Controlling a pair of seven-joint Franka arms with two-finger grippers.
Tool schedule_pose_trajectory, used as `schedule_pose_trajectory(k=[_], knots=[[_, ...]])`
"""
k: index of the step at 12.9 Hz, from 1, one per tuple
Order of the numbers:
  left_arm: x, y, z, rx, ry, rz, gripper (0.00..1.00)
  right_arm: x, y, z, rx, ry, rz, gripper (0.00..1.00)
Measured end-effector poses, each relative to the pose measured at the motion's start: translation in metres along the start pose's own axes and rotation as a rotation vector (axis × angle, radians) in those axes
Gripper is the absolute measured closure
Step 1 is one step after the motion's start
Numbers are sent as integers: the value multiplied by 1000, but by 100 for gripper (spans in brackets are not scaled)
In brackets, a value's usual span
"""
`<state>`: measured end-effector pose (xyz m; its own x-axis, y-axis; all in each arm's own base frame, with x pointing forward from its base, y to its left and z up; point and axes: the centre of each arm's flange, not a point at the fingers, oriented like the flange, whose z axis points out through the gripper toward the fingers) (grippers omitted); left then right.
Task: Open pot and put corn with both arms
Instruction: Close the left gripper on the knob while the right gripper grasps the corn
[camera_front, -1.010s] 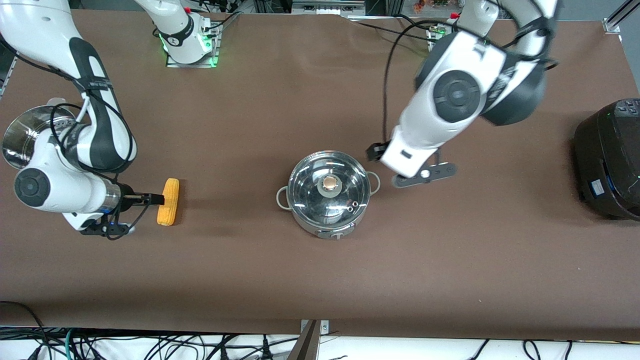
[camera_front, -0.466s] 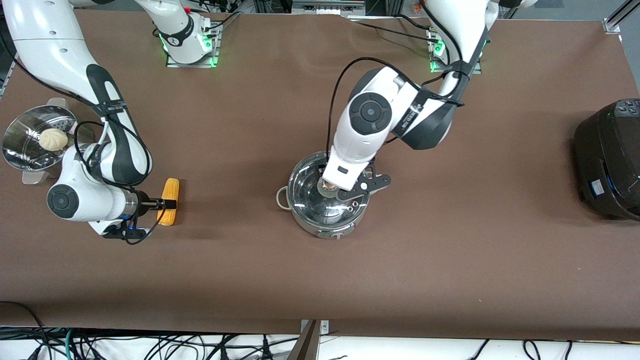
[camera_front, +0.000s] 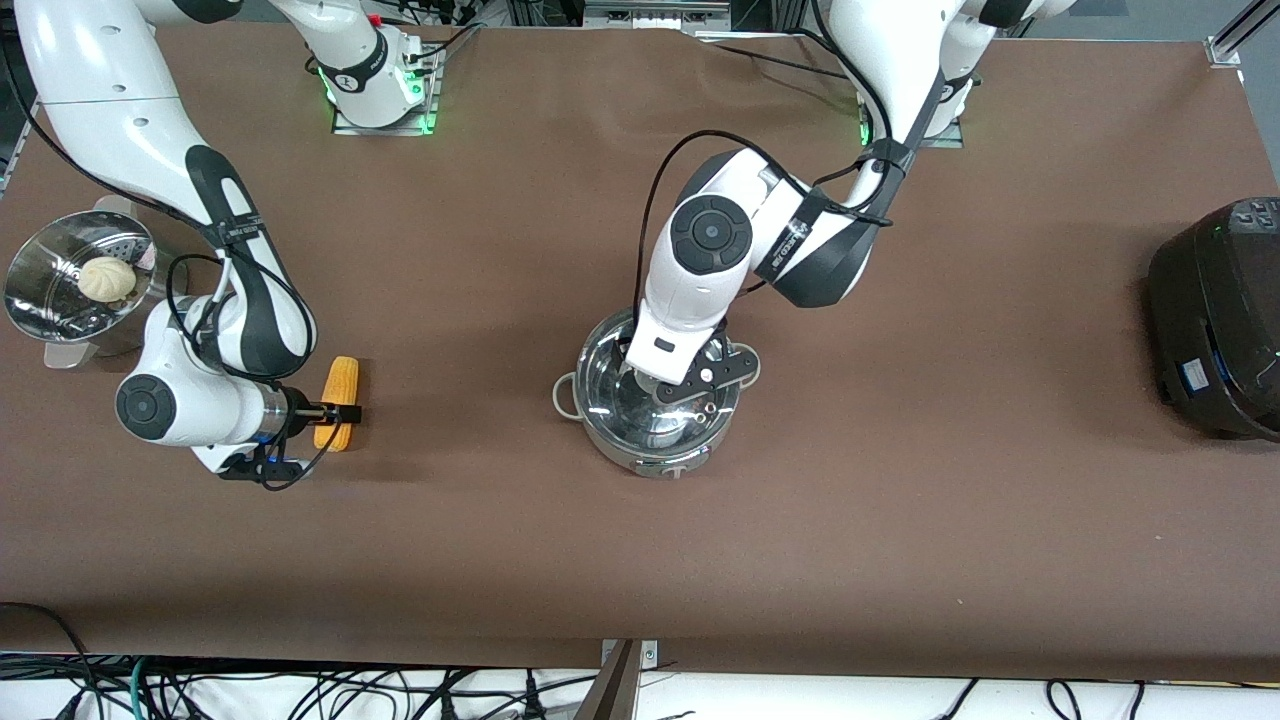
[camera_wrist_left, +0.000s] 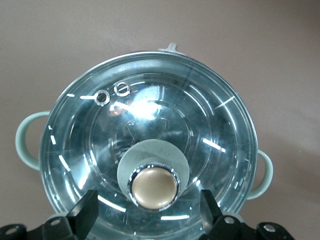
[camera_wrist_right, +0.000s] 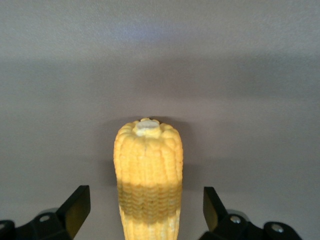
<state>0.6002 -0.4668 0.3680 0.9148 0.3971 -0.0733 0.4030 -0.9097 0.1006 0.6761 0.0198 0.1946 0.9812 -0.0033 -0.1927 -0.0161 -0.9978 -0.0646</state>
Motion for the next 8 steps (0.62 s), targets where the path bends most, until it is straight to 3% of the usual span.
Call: schedule_pose_trajectory(k=[2,3,6,7,8], knots=[[4,0,10,-4,6,-4,12,-1,0,2,0,-2,0,0],[5,1,14,-7,9,-5,13,-1,0,3,0,-4,0,7],[6,1,18,-7,9,-6,27,-3,0,12,1,-19,0,44],[6,1,19,-7,10,-6,27,-2,0,11,1,-18,0,52],[6,1,18,-7,10,-6,34,-2,0,11,1,-18,0,55]])
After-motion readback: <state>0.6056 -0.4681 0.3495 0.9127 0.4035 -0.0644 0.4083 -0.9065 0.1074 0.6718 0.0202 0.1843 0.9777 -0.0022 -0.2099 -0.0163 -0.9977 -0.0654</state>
